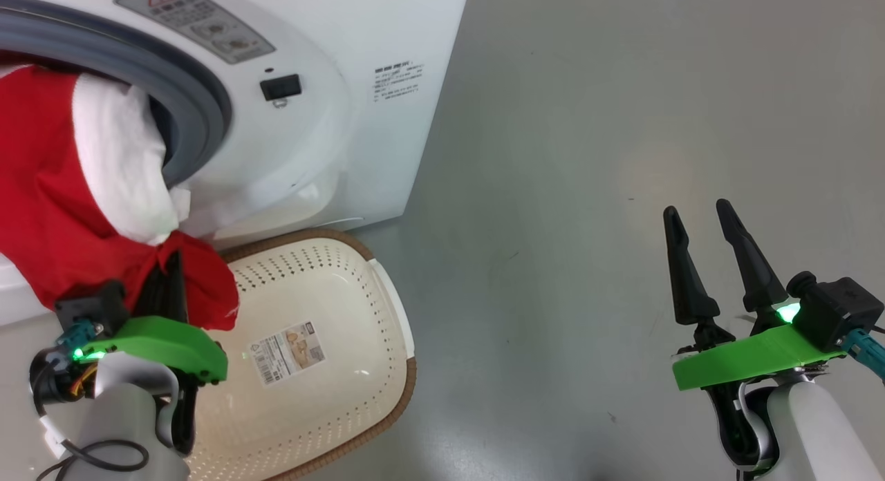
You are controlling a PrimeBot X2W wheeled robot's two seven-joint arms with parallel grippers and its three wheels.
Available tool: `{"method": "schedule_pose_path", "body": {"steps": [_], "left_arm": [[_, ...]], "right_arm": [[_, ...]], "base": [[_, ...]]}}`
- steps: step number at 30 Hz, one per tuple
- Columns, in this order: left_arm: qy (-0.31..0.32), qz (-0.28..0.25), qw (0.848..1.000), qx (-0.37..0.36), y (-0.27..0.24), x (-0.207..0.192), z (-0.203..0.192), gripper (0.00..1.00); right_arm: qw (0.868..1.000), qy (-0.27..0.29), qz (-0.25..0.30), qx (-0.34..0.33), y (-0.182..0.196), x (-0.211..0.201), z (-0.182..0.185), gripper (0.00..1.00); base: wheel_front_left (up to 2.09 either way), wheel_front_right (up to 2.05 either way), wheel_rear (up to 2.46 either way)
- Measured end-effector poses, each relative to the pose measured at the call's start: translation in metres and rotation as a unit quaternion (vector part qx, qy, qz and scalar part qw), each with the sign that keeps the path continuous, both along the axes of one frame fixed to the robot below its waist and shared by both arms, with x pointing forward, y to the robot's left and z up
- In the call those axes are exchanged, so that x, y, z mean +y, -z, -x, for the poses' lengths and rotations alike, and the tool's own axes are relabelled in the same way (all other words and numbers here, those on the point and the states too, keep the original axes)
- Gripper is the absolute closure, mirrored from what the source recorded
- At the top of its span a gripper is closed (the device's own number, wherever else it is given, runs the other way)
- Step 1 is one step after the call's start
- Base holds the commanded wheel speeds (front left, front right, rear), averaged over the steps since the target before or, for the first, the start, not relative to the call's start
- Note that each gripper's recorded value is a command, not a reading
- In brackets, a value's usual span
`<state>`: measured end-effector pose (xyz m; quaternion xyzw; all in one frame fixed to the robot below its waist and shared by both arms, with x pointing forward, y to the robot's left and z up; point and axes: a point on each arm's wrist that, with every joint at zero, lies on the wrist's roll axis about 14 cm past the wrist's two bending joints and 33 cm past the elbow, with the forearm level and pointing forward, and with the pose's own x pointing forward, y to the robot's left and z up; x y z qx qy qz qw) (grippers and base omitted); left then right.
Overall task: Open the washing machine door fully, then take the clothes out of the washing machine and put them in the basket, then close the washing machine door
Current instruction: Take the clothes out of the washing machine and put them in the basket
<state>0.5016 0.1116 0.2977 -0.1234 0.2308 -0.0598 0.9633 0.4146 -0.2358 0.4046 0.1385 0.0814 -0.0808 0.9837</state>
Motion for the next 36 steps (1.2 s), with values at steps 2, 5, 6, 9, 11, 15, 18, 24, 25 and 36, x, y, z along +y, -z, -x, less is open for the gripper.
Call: {"method": "schedule_pose_path", "body": {"steps": [2,5,6,9,11,15,18,24,25,36], "left_arm": [[0.0,0.0,1.0,0.001,0.001,0.0,-0.002,0.3],[-0.002,-0.001,1.0,0.0,0.0,0.002,-0.002,0.03],[-0.003,-0.001,1.0,-0.001,-0.001,0.003,-0.002,0.0],[-0.005,-0.003,1.0,-0.004,-0.003,0.005,-0.002,0.0],[-0.006,-0.003,1.0,-0.007,-0.006,0.007,-0.002,0.0],[-0.011,0.0,1.0,-0.021,-0.017,0.008,-0.004,0.0],[-0.011,0.004,0.999,-0.038,-0.03,0.006,-0.006,0.0],[-0.014,-0.008,0.998,-0.06,-0.046,0.015,0.007,0.0],[-0.017,-0.009,0.998,-0.062,-0.048,0.018,0.009,0.0],[-0.048,-0.019,0.993,-0.11,-0.085,0.045,0.019,0.0]], "right_arm": [[1.0,0.001,-0.002,0.001,0.001,0.0,0.0,0.0],[1.0,-0.001,-0.003,-0.003,0.0,0.001,-0.003,0.0],[1.0,-0.002,-0.003,-0.007,-0.002,0.002,-0.006,0.0],[1.0,-0.005,-0.005,-0.012,-0.005,0.004,-0.009,0.0],[1.0,-0.008,-0.006,-0.014,-0.006,0.006,-0.01,0.0],[1.0,-0.014,-0.009,-0.019,-0.008,0.01,-0.013,0.0],[0.999,-0.02,-0.01,-0.024,-0.012,0.014,-0.015,0.0],[0.999,-0.034,-0.011,-0.034,-0.019,0.023,-0.016,0.0],[0.999,-0.036,-0.012,-0.036,-0.021,0.025,-0.016,0.0],[0.997,-0.063,-0.015,-0.051,-0.032,0.041,-0.019,0.0]], "base": [[0.0,0.0,0.0],[0.0,0.0,0.0],[0.0,0.0,0.0],[0.0,0.0,0.0],[0.0,0.0,0.0],[0.0,0.0,0.0],[0.0,0.0,0.0],[0.0,0.0,0.0],[0.0,0.0,0.0],[0.0,0.0,0.0]]}}
